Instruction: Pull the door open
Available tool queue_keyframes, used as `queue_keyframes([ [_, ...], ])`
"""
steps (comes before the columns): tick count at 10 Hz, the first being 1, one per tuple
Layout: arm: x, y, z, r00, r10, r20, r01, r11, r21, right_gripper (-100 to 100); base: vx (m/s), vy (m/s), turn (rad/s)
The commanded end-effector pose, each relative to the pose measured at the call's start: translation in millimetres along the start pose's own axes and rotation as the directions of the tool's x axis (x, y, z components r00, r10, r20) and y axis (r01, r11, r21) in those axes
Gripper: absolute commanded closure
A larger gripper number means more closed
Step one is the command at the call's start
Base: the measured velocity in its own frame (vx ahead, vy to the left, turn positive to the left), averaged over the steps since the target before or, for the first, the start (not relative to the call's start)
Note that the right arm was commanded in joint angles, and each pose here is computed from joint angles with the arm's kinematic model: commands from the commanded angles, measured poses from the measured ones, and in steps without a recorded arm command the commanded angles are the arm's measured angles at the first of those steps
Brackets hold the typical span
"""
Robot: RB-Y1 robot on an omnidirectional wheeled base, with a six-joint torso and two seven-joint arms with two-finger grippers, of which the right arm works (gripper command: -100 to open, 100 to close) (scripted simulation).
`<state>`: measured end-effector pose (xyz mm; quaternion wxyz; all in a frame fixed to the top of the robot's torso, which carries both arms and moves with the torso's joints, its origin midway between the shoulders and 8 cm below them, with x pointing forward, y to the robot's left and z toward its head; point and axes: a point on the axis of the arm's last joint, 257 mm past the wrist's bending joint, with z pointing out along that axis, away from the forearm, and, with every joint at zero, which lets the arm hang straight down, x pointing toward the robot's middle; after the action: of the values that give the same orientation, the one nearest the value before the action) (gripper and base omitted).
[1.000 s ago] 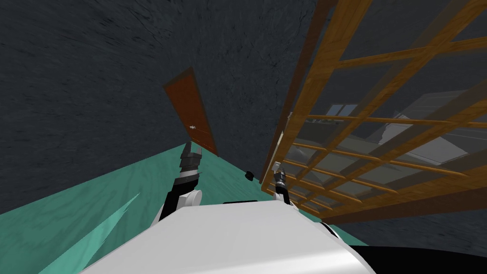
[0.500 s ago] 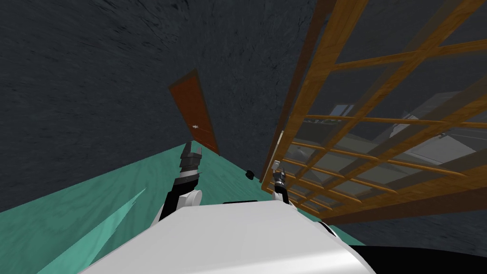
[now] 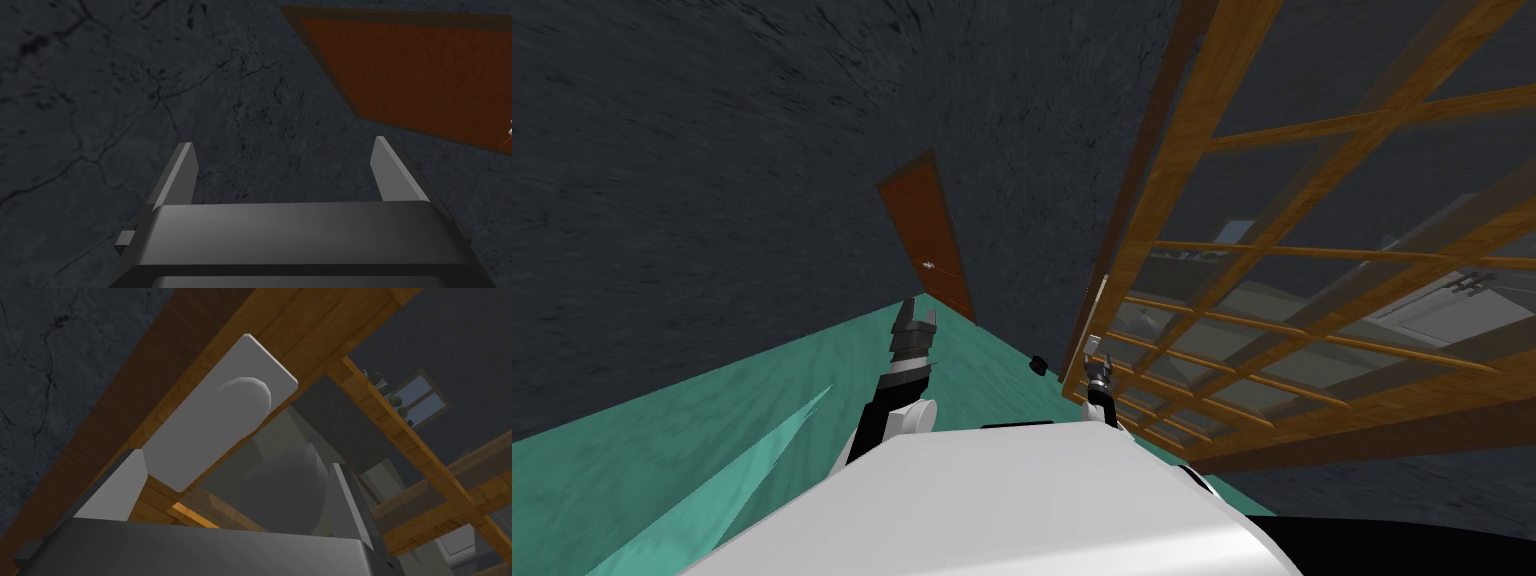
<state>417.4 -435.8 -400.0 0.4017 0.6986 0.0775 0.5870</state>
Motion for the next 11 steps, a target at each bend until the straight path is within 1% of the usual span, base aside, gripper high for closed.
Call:
queue_keyframes([
  [1, 0.6, -0.5, -0.2, 0.999, 0.037, 0.002, -0.037, 0.999, -0.003, -100, -0.037, -0.009, 0.029],
  [3, 2.6, -2.2, -0.7, 0.991, 0.134, 0.009, -0.134, 0.991, -0.015, -100, -0.061, -0.013, 0.075],
  [4, 2.6, -2.2, -0.7, 0.989, 0.15, 0.009, -0.15, 0.989, -0.015, -100, -0.063, -0.008, 0.029],
  [5, 3.6, -3.1, -0.9, 0.98, 0.2, 0.011, -0.2, 0.98, -0.021, -100, -0.051, -0.011, 0.046],
  [6, 3.6, -3.1, -0.9, 0.979, 0.206, 0.011, -0.206, 0.978, -0.021, -100, -0.037, -0.007, 0.031],
  [8, 5.4, -5.0, -1.5, 0.954, 0.299, 0.016, -0.298, 0.954, -0.033, -100, -0.059, -0.001, 0.062],
  [9, 5.4, -5.0, -1.5, 0.95, 0.313, 0.015, -0.312, 0.949, -0.033, -100, -0.059, -0.012, 0.037],
  [11, 6.9, -6.8, -2.2, 0.918, 0.397, 0.017, -0.396, 0.917, -0.045, -100, -0.059, -0.01, 0.059],
])
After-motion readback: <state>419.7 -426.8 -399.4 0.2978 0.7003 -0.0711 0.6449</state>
